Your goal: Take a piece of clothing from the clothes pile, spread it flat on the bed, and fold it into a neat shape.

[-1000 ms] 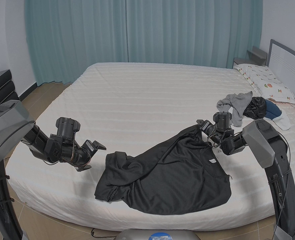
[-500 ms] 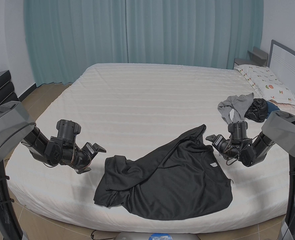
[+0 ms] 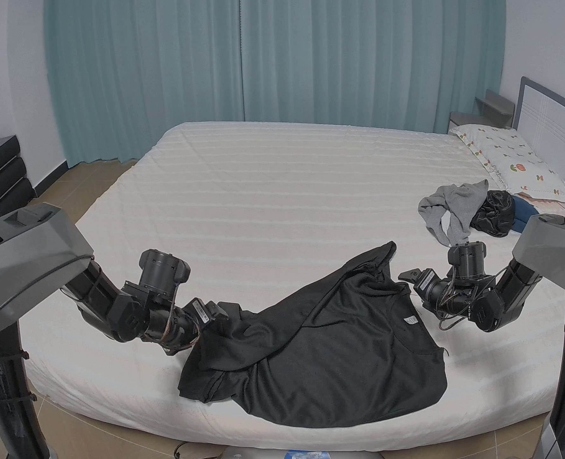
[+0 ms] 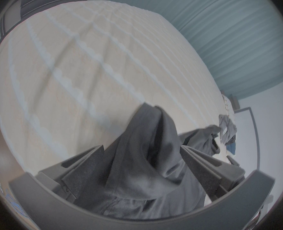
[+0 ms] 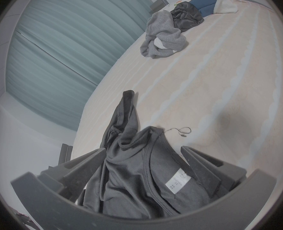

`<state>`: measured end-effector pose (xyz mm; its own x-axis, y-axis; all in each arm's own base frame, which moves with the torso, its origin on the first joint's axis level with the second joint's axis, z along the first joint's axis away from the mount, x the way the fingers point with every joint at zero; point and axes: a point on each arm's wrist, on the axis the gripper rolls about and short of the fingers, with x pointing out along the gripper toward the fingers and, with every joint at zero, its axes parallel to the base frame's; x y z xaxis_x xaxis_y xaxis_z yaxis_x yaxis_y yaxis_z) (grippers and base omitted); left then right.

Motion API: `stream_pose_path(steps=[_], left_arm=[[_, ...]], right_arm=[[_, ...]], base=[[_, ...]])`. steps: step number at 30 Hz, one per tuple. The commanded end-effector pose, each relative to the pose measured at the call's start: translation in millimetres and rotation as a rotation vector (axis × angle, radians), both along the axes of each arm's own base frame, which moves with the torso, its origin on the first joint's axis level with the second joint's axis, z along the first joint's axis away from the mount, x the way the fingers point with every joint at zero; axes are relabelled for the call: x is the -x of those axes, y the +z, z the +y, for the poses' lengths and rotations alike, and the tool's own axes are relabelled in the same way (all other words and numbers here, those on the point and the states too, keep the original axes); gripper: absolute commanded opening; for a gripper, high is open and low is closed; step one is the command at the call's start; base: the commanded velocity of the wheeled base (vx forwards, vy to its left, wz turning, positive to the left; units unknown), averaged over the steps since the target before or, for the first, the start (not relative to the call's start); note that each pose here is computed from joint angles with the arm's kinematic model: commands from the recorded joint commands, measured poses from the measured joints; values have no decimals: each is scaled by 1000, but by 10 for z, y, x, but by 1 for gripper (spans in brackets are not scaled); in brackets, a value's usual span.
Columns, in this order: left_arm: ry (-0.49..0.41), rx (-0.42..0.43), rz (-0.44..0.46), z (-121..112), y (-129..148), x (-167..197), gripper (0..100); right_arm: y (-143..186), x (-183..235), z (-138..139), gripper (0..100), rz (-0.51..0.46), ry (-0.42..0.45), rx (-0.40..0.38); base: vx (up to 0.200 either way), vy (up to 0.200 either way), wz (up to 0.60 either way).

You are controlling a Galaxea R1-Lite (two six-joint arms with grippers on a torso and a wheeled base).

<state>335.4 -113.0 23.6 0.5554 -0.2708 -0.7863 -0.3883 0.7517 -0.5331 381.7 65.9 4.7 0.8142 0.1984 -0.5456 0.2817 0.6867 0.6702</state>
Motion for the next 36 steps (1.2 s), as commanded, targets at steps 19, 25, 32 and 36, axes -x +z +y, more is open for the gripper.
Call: stream_pose_path(steps=[19,25,32,36], left_arm=[[-90,-43,14,-160,-213,186,0],[-113,-74,15,-142,-230,223,0],[-71,-43,-57,-50,-15,145,0],[-41,0,-114,-57,97,49,0]], right_arm=[[-29,36,-5,100,-19,5,-9],[-24,36,-5,100,-20,5,-9],[19,18,-75,100,-32,4,-24],[8,11,-72,100,-30,11,-31]], base=[[0,0,0],[0,0,0],[0,0,0],[0,0,0]])
